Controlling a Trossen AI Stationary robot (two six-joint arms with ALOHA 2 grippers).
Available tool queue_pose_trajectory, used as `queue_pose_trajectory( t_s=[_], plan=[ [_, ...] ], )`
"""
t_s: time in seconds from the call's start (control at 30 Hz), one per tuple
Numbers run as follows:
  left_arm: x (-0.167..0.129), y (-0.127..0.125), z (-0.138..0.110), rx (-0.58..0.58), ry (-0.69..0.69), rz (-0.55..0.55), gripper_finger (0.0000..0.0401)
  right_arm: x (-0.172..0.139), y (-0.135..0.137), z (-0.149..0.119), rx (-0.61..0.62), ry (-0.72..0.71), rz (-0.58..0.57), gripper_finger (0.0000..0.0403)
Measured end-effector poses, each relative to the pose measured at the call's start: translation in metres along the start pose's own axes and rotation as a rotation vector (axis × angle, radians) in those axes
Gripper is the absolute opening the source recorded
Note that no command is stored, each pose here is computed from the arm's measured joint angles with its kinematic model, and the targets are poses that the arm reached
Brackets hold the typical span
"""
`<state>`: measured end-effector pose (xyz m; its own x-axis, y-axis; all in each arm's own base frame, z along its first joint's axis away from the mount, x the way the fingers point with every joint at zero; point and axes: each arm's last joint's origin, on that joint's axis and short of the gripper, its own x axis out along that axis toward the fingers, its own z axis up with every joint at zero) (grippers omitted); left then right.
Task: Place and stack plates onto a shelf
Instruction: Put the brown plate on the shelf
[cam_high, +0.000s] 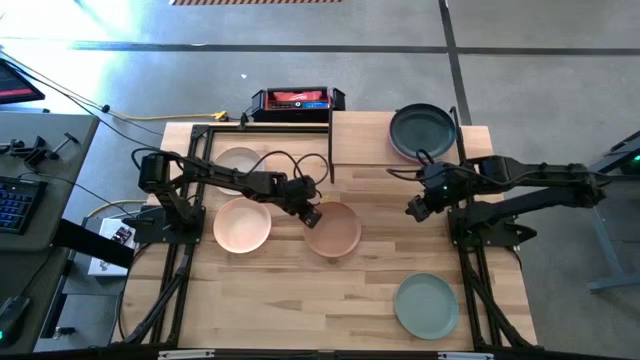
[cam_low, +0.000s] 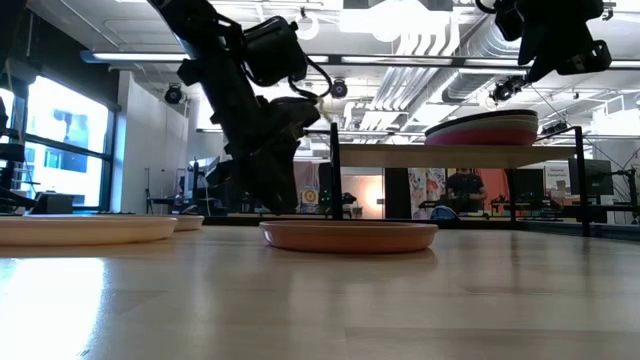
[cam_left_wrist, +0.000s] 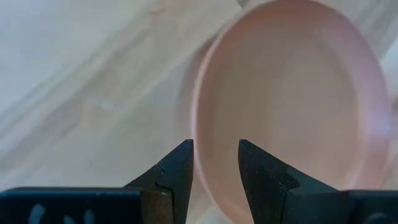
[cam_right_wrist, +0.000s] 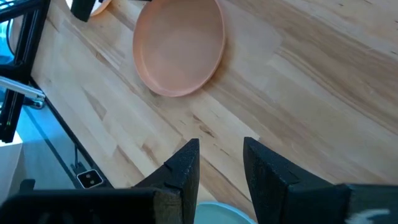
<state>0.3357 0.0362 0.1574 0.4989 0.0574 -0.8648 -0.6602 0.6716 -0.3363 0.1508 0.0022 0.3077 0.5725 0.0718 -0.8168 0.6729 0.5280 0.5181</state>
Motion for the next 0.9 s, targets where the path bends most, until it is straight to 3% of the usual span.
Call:
queue_pose_trajectory(
  t_s=[0.33, 0.77, 0.9],
  plan=[
    [0.006, 0.004, -0.003, 0.001, 0.019, 0.05, 0.0115, 0.0, 0.002, -0.003, -0.028, -0.015, -0.01, 0.0103],
    [0.022, 0.005, -0.009, -0.012, 0.082, 0.039, 0.0115, 0.0, 0.003, -0.004, -0.028, -0.015, -0.007, 0.0103],
    [0.022, 0.005, -0.009, -0.009, 0.079, 0.038, 0.0098, 0.0, 0.003, -0.004, -0.028, -0.019, -0.009, 0.0103]
  ],
)
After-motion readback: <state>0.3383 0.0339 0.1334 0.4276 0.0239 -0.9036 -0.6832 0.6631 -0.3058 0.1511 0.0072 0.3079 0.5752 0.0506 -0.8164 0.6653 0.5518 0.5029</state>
